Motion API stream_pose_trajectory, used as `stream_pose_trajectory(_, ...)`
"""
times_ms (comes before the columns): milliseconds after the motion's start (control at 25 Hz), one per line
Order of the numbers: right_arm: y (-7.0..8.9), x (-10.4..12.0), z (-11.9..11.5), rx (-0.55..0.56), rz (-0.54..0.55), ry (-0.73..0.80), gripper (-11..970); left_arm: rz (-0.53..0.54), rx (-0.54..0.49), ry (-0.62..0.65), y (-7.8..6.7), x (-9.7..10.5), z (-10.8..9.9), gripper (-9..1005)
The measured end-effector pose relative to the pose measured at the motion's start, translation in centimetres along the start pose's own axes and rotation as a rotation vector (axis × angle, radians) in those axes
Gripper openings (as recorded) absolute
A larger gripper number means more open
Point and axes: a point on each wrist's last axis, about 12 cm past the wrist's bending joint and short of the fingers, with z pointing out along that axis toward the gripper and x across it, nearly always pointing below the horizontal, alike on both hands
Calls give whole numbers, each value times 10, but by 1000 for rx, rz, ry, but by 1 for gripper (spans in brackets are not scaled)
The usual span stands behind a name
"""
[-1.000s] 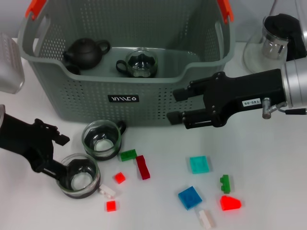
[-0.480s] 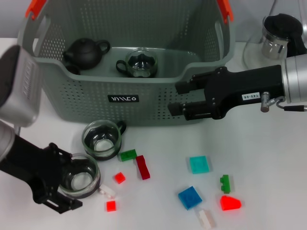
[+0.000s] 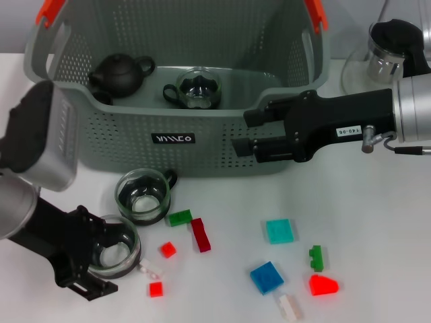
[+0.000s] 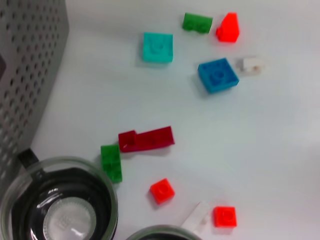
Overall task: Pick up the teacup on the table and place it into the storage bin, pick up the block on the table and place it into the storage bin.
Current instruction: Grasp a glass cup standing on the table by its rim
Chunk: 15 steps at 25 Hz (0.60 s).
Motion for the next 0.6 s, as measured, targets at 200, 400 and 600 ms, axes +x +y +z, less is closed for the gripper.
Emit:
stream_pose_trajectory(200, -1, 0, 0, 5, 1, -7, 642, 7, 11, 33, 1, 0, 13, 774)
stream_pose_trajectory(400, -1, 0, 0, 8, 1, -8, 641, 7, 9, 41, 3, 0, 20, 773)
stream_pose_trajectory(600, -2, -1, 0, 14, 0, -9, 641, 2, 3, 42, 5, 1, 24, 771)
